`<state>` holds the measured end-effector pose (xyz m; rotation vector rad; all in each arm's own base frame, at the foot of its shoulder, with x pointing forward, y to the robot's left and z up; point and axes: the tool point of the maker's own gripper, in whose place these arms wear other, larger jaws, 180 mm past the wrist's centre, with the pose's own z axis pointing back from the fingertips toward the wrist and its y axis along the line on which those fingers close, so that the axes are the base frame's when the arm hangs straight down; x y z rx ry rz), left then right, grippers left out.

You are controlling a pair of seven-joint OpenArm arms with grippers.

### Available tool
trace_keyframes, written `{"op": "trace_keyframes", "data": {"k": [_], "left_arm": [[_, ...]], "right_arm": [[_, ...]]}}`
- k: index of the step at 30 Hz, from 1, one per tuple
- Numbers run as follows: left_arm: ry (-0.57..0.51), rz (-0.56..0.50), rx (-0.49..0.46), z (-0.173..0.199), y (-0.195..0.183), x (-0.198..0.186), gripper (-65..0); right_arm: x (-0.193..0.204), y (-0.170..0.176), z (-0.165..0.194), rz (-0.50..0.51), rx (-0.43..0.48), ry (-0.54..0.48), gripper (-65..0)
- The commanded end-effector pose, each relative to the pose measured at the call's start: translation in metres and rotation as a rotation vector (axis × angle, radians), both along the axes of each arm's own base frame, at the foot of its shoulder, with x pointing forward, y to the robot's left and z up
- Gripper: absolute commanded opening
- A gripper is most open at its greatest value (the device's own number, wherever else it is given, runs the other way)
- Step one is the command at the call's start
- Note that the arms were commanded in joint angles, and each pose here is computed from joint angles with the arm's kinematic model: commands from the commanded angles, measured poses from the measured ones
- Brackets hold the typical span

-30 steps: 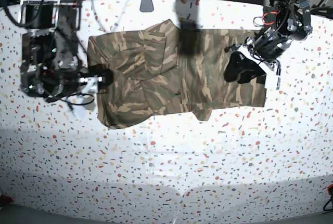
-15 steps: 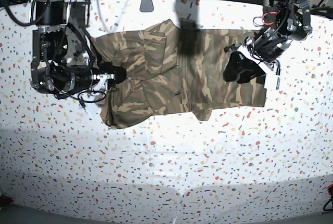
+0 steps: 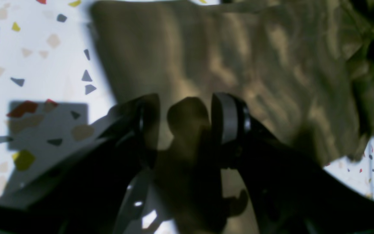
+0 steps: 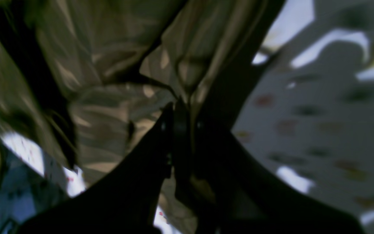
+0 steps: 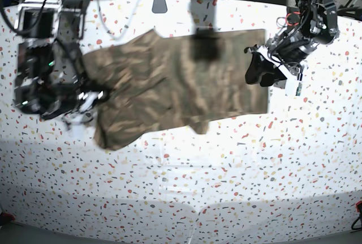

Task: Fold the T-shirt properly
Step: 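Lift the shirt with both grippers and fold it over toward the left gripper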

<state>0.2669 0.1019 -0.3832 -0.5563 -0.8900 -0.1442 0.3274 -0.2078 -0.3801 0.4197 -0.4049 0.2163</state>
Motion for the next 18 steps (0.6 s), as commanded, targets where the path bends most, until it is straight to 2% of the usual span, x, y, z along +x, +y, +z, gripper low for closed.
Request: {"op": "trace_keyframes", "data": {"k": [1, 7, 10, 14, 18], "left_arm": [[-0.051, 0.002, -0.014, 0.013, 0.0, 0.008, -39.6], [-0.02, 0.014, 0.003, -0.002, 0.004, 0.005, -39.6], [0.009, 0.032, 0.02, -0.021, 0.009, 0.001, -39.6], [-0.005, 0.056, 0.009, -0.025, 0.011, 0.002, -39.6], [-0.037, 0.069, -0.011, -0.019, 0.009, 0.009, -39.6]], "right_arm": [[0.013, -0.005, 0.018, -0.001, 0.003, -0.052, -65.0], [0.019, 0.003, 0.034, -0.003, 0.076, -0.093, -65.0], [0.022, 0.008, 0.042, 0.012, 0.071, -0.122, -65.0], [0.028, 0.017, 0.063, 0.045, 0.062, -0.196, -65.0], [0.032, 0.041, 0.088, 0.091, 0.104, -0.284, -65.0]]}}
